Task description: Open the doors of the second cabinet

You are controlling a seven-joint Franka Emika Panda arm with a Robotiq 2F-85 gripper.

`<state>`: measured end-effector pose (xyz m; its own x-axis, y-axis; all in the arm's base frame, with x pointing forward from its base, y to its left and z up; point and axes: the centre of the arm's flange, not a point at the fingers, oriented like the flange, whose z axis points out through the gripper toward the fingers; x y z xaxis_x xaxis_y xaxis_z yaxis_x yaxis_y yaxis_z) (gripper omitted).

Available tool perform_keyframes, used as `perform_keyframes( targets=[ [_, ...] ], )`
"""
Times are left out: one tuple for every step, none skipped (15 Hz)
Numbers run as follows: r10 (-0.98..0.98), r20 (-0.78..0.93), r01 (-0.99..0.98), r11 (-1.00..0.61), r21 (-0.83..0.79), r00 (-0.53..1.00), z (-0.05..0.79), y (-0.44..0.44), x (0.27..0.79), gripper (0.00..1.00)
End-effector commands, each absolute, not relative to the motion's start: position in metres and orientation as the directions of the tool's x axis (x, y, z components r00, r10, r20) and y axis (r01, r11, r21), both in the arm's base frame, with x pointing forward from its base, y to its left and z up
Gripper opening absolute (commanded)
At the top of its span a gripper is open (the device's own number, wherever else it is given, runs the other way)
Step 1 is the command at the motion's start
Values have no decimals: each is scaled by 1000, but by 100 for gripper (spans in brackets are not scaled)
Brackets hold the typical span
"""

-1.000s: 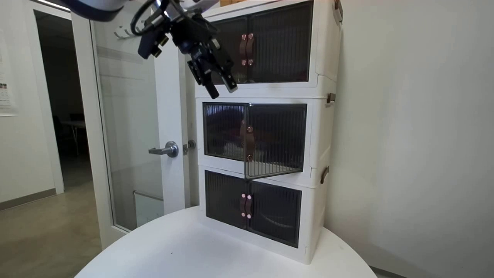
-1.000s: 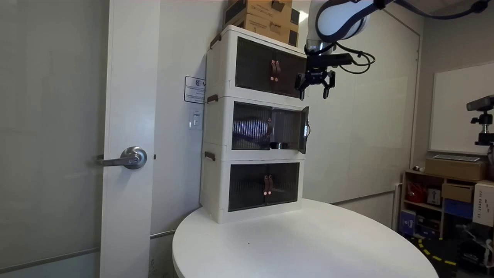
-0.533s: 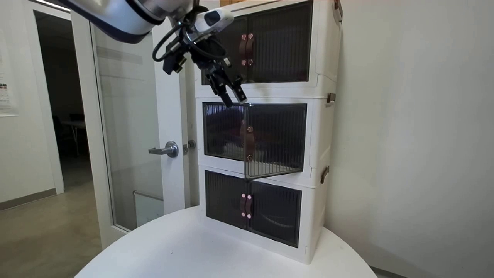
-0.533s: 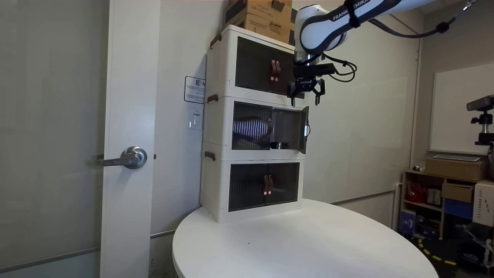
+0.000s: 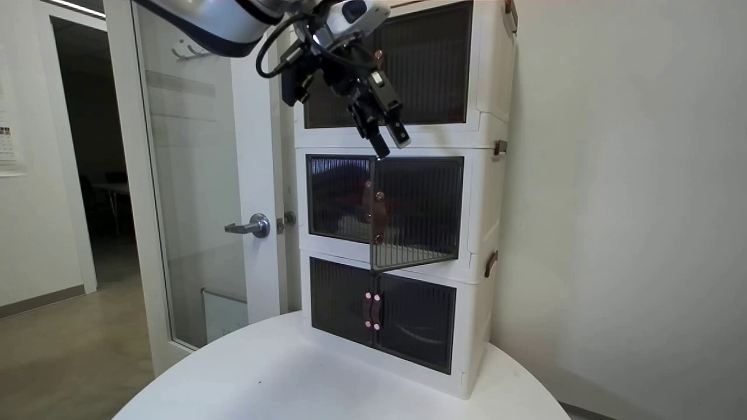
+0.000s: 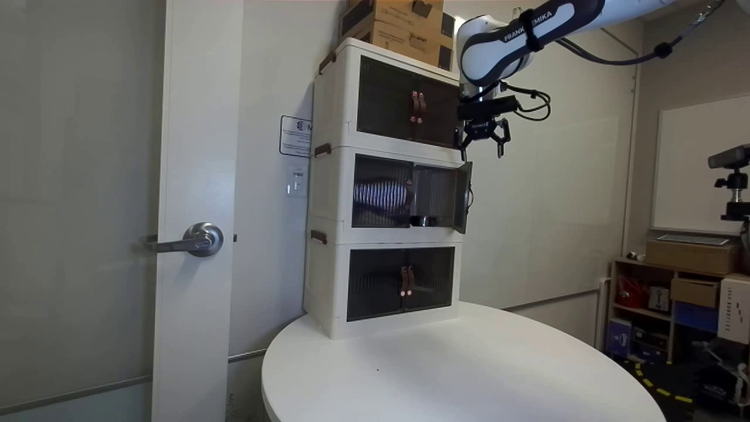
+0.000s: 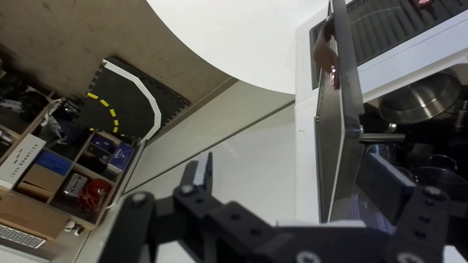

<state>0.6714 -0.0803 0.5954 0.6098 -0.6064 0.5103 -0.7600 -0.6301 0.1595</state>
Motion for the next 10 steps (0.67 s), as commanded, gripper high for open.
perform_keyframes(
  targets=[
    [-633, 513, -794, -581, 180, 580, 598, -94, 673, 100],
    [-638, 505, -795, -577, 185, 581, 596, -101, 669, 100],
    [-642, 503, -799, -571, 190, 579, 595, -106, 667, 100],
    [-647, 501, -803, -564, 195, 575, 594, -114, 662, 100],
    [-650, 499, -806, -557, 199, 572, 593, -119, 660, 100],
    [-653, 500, -811, -547, 209, 569, 592, -128, 654, 100],
    [-657, 502, -817, -536, 214, 562, 591, -133, 652, 100],
    [-659, 505, -822, -522, 225, 557, 590, -142, 649, 100],
    [-660, 507, -826, -512, 235, 554, 589, -150, 647, 100],
    [-661, 511, -830, -500, 248, 550, 589, -159, 643, 100]
  ],
)
